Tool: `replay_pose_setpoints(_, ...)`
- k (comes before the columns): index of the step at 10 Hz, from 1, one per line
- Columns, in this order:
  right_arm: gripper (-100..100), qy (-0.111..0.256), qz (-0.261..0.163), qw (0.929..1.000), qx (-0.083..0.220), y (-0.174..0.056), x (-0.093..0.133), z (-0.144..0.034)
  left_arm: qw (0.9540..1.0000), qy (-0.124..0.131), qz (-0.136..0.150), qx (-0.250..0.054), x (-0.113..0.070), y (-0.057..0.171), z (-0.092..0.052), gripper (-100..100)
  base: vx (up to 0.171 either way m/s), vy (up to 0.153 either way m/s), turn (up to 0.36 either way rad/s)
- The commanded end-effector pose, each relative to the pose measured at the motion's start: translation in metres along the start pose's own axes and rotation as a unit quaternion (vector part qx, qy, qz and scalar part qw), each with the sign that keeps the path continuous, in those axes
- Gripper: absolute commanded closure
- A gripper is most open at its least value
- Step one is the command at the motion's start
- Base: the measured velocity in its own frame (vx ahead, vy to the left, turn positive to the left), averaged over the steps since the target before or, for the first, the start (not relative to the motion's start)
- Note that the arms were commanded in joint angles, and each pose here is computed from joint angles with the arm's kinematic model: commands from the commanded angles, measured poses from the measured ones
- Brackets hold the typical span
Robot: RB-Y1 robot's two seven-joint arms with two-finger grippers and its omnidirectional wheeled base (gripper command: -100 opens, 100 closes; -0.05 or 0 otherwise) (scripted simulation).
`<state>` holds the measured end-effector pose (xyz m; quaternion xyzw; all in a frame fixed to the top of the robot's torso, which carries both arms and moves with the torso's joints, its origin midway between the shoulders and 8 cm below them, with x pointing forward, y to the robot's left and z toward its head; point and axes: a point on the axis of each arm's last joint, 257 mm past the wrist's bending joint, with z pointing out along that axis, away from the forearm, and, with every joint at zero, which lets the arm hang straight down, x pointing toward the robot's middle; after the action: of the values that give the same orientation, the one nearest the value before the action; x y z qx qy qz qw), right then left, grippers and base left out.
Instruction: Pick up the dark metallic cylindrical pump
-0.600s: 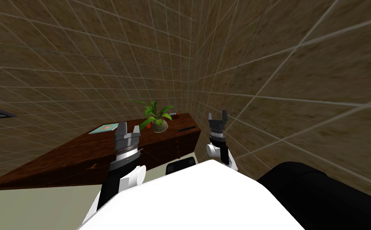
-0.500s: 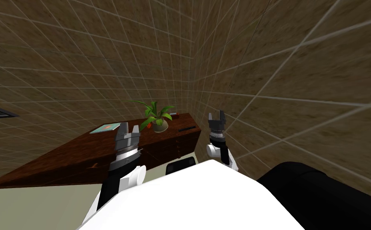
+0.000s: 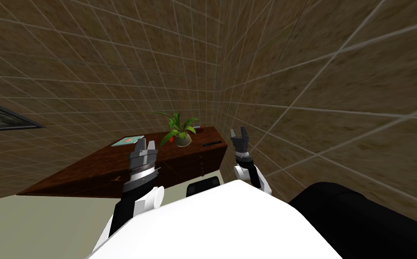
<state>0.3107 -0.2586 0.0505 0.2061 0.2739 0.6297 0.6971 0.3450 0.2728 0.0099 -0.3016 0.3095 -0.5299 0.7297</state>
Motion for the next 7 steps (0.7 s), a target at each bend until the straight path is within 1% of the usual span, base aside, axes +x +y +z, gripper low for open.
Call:
replay_pose_setpoints(1, -100, 0.03, -0.007, 0.9994, 0.013, -0.006, 0.017, -0.011, 1.0, 0.0, 0.0, 0.0, 0.0, 0.0, 0.0, 0, -0.091, 0.05, 0.104)
replay_pose_setpoints(3, -100, 0.069, -0.013, 0.9969, 0.035, -0.019, 0.039, -0.029, 1.0, 0.0, 0.0, 0.0, 0.0, 0.0, 0.0, 0, -0.108, 0.073, 0.123)
replay_pose_setpoints(4, -100, 0.073, -0.013, 0.9966, 0.035, -0.019, 0.04, -0.03, 1.0, 0.0, 0.0, 0.0, 0.0, 0.0, 0.0, 0, -0.079, 0.053, 0.029)
replay_pose_setpoints(6, -100, 0.114, -0.02, 0.9911, 0.065, -0.036, 0.062, -0.056, 1.0, 0.0, 0.0, 0.0, 0.0, 0.0, 0.0, 0, -0.078, 0.054, 0.117)
replay_pose_setpoints(7, -100, 0.138, -0.026, 0.9867, 0.082, -0.045, 0.072, -0.072, 1.0, 0.0, 0.0, 0.0, 0.0, 0.0, 0.0, 0, -0.139, 0.077, 0.153)
